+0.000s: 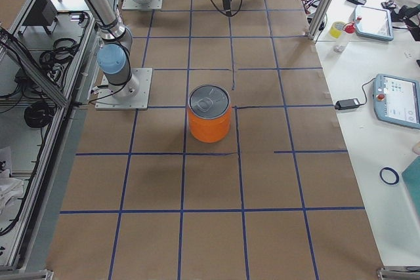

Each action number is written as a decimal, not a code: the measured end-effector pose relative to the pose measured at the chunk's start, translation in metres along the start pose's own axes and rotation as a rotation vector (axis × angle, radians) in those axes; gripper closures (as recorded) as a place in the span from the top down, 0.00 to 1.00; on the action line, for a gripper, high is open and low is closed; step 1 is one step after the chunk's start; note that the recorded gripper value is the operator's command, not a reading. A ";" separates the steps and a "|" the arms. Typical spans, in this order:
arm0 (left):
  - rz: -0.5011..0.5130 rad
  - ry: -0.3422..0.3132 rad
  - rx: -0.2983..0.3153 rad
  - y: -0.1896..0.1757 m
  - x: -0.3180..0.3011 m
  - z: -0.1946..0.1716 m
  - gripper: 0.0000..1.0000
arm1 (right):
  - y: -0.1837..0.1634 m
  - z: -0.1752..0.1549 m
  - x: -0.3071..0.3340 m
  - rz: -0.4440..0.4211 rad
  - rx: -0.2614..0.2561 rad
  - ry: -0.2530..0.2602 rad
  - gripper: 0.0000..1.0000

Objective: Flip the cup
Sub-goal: 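Rotate the white cup upright with the left gripper and set it down, then open the left gripper and lift it away from the upright cup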

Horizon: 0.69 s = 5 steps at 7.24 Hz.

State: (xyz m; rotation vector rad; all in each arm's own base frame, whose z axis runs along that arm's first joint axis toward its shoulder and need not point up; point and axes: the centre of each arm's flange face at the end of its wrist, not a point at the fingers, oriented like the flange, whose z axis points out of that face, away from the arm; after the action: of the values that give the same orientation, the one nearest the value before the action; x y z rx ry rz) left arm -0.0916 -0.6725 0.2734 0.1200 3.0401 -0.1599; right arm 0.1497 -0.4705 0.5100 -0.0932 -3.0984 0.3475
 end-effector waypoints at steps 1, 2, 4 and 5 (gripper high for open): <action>0.005 0.003 -0.016 0.000 0.000 0.011 0.44 | 0.000 0.000 0.000 0.000 -0.001 0.001 1.00; 0.007 0.008 -0.028 -0.001 0.001 0.019 0.99 | 0.000 0.002 0.000 -0.001 -0.004 0.003 1.00; 0.006 0.034 -0.046 0.000 0.003 0.013 1.00 | 0.000 0.005 0.000 -0.002 -0.011 0.006 1.00; 0.006 0.045 -0.068 0.004 0.003 -0.002 1.00 | 0.001 0.006 0.000 -0.002 -0.014 0.006 1.00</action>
State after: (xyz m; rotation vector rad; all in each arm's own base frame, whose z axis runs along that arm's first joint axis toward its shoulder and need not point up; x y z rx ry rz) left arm -0.0948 -0.6678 0.2751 0.1298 3.0849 -0.0545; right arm 0.1497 -0.4714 0.5037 -0.0912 -3.0951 0.3251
